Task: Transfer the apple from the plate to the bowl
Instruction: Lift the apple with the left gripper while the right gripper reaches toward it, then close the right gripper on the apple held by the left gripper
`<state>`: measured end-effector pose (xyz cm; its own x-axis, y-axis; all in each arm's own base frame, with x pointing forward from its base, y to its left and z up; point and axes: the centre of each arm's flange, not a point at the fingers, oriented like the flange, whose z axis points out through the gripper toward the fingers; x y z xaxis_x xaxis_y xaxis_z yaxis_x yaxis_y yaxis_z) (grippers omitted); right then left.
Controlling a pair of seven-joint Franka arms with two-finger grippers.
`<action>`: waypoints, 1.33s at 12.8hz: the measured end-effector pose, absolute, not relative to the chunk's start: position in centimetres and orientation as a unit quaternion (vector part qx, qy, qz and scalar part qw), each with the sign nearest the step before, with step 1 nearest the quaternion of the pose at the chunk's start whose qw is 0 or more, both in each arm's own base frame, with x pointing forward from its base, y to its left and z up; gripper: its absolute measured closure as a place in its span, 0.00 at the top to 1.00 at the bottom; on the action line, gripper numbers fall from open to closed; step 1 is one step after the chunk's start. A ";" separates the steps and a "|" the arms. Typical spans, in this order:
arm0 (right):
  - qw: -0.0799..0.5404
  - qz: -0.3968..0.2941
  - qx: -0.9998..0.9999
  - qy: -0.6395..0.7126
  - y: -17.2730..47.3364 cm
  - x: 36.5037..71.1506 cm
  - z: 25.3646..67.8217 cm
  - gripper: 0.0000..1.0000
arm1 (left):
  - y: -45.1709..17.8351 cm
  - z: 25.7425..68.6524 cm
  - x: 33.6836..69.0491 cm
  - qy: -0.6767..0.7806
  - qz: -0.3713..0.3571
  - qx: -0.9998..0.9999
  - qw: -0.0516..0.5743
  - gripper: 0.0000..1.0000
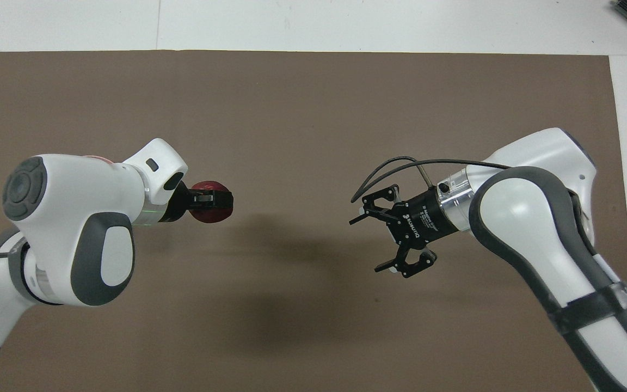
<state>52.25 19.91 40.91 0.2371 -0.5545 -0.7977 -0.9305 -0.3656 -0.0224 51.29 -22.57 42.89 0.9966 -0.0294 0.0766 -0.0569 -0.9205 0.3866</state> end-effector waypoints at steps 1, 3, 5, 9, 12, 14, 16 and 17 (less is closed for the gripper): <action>0.266 0.372 -0.717 0.526 20.7 52.1 40.4 1.00 | -24.2 43.0 50.6 -0.016 0.028 0.979 0.202 0.78; 0.274 0.383 -0.674 0.570 22.5 51.7 39.1 0.98 | -27.2 43.2 49.1 -0.003 0.014 0.978 0.210 0.78; 0.291 0.393 -0.641 0.591 23.9 51.5 37.8 0.98 | -29.6 43.3 47.8 0.004 0.001 0.975 0.222 0.78; 0.319 0.399 -0.593 0.622 23.8 52.5 36.5 1.00 | -32.7 43.7 45.9 0.014 -0.021 0.968 0.249 0.78; 0.325 0.398 -0.583 0.629 23.6 52.7 36.2 1.00 | -33.5 44.0 45.8 0.029 -0.017 0.962 0.273 0.78; 0.334 0.390 -0.597 0.617 23.6 52.8 36.2 1.00 | -33.7 44.1 46.0 0.033 -0.002 0.960 0.277 0.78; 0.344 0.384 -0.619 0.593 23.8 52.4 35.9 1.00 | -33.8 44.3 46.3 0.036 0.008 0.959 0.281 0.78; 0.349 0.384 -0.631 0.577 24.0 52.2 35.8 1.00 | -34.1 44.4 46.4 0.035 0.009 0.959 0.282 0.78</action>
<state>52.18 23.99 35.81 0.0404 -0.4609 -0.8865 -0.9958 -0.0915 0.0021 46.41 -34.07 44.37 0.9974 0.0718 -0.0030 0.0620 -0.8381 0.5420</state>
